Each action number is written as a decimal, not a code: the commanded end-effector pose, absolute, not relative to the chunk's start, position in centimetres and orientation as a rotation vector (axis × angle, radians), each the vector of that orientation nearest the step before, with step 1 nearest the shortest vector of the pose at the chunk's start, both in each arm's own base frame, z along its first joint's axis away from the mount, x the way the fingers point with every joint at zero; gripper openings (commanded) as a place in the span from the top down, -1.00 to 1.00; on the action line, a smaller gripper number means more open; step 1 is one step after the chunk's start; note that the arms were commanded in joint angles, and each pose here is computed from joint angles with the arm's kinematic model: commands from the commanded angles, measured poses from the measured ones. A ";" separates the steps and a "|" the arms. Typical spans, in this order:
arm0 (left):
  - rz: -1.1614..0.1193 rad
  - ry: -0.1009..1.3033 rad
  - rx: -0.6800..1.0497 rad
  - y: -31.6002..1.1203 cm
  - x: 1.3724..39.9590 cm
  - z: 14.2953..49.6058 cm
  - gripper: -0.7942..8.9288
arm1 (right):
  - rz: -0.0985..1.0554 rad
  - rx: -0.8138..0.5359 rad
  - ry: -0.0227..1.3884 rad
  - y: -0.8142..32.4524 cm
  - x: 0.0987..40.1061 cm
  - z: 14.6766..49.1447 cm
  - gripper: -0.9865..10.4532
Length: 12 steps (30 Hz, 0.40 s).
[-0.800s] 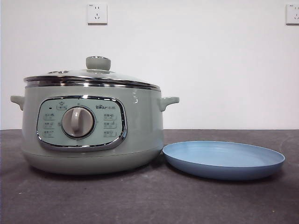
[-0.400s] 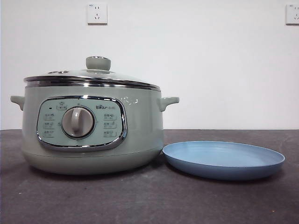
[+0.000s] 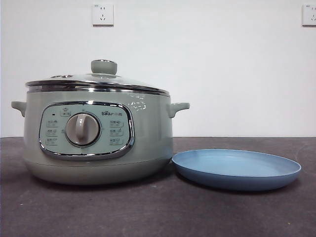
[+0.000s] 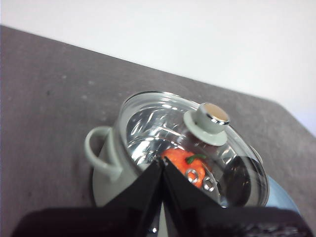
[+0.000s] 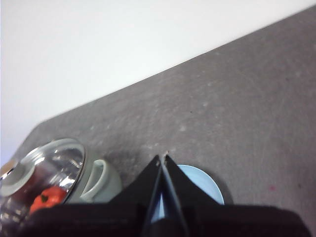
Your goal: Take the pumpkin out from the steamer,put the pumpkin in the blue plate,close the lid
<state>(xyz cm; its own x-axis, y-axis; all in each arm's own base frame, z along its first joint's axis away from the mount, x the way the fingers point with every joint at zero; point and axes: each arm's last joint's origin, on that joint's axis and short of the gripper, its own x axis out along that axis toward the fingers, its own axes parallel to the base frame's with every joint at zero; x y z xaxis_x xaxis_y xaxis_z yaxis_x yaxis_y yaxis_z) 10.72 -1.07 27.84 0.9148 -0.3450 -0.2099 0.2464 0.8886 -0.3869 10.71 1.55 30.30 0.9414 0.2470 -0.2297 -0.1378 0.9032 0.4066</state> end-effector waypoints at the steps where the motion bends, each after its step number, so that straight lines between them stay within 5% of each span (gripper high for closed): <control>1: -0.360 0.273 -0.253 -1.1 11.7 29.8 0.85 | 0.259 0.272 0.283 1.7 11.2 32.6 0.86; 12: -0.622 0.405 -0.138 -1.8 15.7 36.0 0.84 | 0.557 0.113 0.408 2.8 13.7 38.3 0.85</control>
